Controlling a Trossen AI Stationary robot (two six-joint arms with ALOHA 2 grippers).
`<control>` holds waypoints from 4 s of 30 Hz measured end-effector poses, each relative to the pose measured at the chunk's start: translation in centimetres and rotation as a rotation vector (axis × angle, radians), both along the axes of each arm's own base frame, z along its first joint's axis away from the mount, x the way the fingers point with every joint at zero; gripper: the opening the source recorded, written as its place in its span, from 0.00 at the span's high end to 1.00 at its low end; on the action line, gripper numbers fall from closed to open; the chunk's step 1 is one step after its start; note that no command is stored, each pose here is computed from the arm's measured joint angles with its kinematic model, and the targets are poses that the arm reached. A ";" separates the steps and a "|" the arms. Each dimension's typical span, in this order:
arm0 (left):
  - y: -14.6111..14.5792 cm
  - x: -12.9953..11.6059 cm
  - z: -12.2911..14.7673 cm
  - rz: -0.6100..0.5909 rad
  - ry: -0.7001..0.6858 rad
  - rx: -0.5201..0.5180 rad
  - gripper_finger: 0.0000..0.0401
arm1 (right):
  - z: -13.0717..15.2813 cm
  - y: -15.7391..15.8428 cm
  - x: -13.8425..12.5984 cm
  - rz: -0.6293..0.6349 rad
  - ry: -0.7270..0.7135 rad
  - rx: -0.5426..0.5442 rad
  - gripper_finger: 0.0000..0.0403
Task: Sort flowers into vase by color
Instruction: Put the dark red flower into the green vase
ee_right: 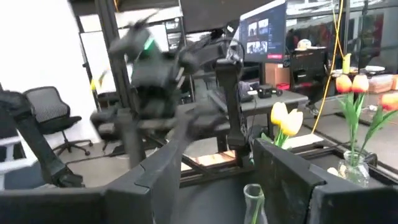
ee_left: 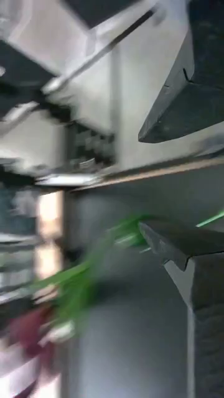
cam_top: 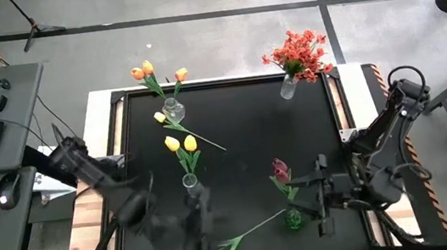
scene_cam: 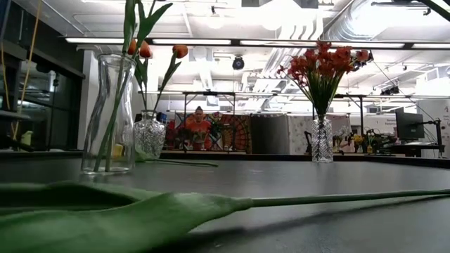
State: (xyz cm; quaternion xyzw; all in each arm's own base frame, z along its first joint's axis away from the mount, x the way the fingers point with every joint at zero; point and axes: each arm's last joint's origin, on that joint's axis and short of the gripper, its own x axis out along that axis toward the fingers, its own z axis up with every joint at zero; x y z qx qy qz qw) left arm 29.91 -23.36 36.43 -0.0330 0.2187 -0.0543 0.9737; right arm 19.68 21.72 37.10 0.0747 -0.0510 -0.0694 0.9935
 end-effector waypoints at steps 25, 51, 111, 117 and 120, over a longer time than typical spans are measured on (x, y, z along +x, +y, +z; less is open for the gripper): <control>0.1 8.2 -16.9 0.147 0.755 -0.286 0.61 | 1.8 0.0 -2.8 -0.178 0.071 -0.102 0.53; -5.2 -3.9 -4.5 0.336 0.152 -0.135 0.62 | -2.1 4.2 10.2 0.476 0.662 -0.318 0.53; -4.1 -4.6 -1.2 0.292 0.061 -0.105 0.62 | -22.5 4.4 20.7 0.391 1.287 -0.244 0.99; -3.0 -6.8 3.1 0.295 -0.083 -0.077 0.62 | -18.0 4.5 21.5 0.368 1.182 -0.289 1.00; -2.8 -8.4 5.1 0.317 -0.186 -0.049 0.62 | -15.9 3.8 21.2 0.357 1.128 -0.271 1.00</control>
